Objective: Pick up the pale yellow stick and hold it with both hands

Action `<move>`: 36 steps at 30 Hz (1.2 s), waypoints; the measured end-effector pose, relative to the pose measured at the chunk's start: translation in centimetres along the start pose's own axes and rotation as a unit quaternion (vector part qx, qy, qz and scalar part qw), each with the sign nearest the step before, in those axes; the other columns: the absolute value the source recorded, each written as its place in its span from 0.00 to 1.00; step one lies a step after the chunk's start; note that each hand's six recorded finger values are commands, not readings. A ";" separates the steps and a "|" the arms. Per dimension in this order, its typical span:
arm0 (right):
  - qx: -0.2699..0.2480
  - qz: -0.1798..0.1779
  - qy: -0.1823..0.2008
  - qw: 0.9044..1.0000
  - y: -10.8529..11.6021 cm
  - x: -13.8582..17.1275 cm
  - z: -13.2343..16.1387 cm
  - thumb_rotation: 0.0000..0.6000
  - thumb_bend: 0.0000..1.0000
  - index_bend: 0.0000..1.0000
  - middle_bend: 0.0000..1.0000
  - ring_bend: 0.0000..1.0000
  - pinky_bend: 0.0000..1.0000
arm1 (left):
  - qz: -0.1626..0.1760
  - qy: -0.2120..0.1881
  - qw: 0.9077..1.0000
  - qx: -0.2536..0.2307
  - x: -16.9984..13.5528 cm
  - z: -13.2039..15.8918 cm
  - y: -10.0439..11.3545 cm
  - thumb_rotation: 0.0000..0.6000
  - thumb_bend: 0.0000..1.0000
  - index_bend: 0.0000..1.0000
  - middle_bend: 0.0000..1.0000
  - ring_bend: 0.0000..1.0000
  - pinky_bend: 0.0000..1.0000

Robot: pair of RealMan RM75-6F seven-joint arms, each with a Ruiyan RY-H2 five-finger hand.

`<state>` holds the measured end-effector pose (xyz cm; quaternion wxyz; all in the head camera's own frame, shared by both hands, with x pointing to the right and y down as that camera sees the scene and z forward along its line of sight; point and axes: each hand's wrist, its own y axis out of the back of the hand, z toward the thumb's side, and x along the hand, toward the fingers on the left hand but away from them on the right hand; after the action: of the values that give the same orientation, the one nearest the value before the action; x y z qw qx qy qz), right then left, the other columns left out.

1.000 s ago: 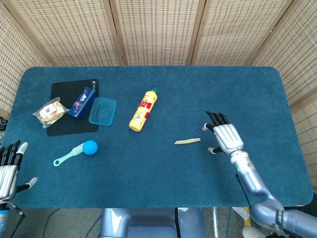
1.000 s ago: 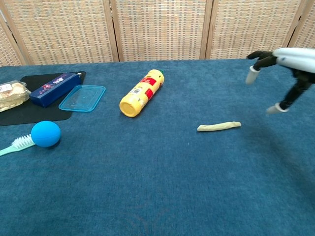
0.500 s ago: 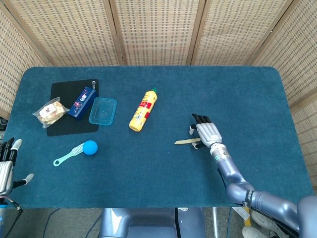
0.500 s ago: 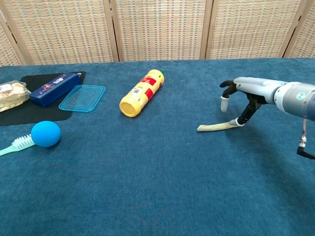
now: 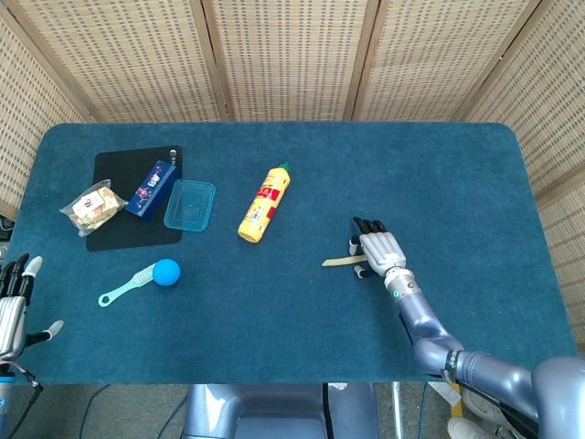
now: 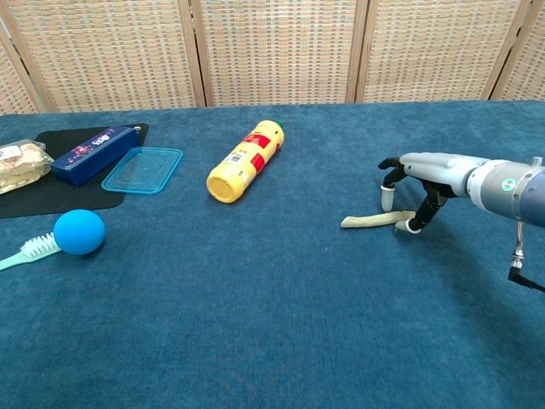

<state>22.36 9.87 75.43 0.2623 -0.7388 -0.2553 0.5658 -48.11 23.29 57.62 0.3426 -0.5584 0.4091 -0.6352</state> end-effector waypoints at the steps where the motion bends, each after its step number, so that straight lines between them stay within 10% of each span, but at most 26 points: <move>1: 0.001 0.000 -0.001 1.000 -0.1 0.0 -0.1 1.00 0.47 0.49 0.00 0.00 0.00 | 0.000 0.000 1.000 0.000 0.0 0.0 0.0 1.00 0.00 0.00 0.00 0.00 0.00; 36: -0.057 -0.003 0.030 0.998 0.7 1.4 0.9 1.00 0.64 0.70 0.06 0.00 0.00 | -0.011 -0.019 1.000 0.009 0.4 1.0 -0.6 1.00 0.00 0.00 0.00 0.00 0.00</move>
<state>21.89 10.44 73.79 0.2287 -0.7688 -0.2813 0.5269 -47.17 23.01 58.40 0.3482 -0.5722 0.3907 -0.6314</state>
